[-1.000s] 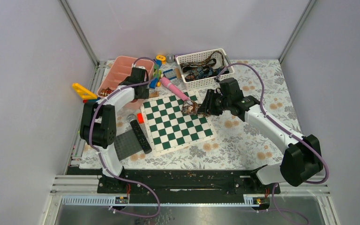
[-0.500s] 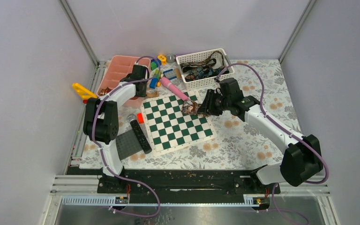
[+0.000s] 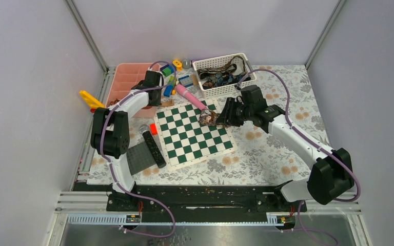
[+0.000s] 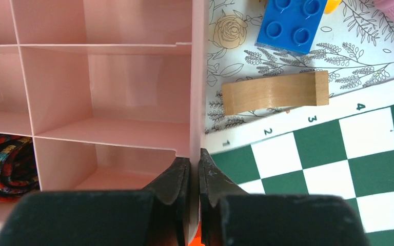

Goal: Roll the ties
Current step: Pick up the storage box at the corner of the board.

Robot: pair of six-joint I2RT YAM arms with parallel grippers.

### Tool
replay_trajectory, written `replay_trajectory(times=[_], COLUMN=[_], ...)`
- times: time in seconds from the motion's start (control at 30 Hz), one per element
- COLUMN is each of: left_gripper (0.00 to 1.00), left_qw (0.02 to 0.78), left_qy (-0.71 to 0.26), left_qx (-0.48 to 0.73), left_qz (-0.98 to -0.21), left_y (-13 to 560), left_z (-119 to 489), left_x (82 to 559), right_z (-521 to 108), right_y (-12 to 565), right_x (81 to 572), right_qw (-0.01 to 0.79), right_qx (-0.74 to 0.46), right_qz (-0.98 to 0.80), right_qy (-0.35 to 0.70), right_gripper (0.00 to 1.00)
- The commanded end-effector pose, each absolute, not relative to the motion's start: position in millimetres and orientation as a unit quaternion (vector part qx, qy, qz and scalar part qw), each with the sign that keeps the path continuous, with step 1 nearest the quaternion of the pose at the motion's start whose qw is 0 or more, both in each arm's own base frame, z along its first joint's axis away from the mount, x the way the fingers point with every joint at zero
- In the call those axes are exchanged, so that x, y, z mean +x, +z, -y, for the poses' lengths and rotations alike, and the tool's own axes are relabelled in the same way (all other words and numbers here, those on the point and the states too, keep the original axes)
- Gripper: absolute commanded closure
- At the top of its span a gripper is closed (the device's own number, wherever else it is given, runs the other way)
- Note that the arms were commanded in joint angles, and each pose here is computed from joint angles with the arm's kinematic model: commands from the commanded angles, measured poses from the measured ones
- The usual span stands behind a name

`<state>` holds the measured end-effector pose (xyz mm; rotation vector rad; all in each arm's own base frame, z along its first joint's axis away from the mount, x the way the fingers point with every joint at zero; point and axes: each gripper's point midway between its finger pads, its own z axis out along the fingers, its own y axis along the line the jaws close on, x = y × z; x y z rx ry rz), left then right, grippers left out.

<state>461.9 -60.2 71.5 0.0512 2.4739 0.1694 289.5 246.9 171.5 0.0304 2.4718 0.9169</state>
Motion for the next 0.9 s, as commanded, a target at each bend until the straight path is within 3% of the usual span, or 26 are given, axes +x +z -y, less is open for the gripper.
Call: replay_trajectory(times=[0.0, 0.5, 0.87], left_gripper=[1.0, 1.0, 1.0], left_qw=[0.402, 0.476, 0.502], left_qy=[0.068, 0.086, -0.023], left_qx=[0.003, 0.07, 0.219], left_qz=[-0.913, -0.872, -0.836], left_y=[138, 238, 279], left_z=[58, 98, 250], left_x=[469, 432, 363], right_z=[-248, -186, -132], right_y=[202, 320, 413], right_x=[286, 274, 230], right_qw=[0.276, 0.41, 0.52], right_qx=[-0.004, 0.028, 0.044], right_qz=[-0.892, -0.841, -0.791], right_qy=[0.357, 0.353, 0.318], right_gripper=[0.58, 0.57, 0.52])
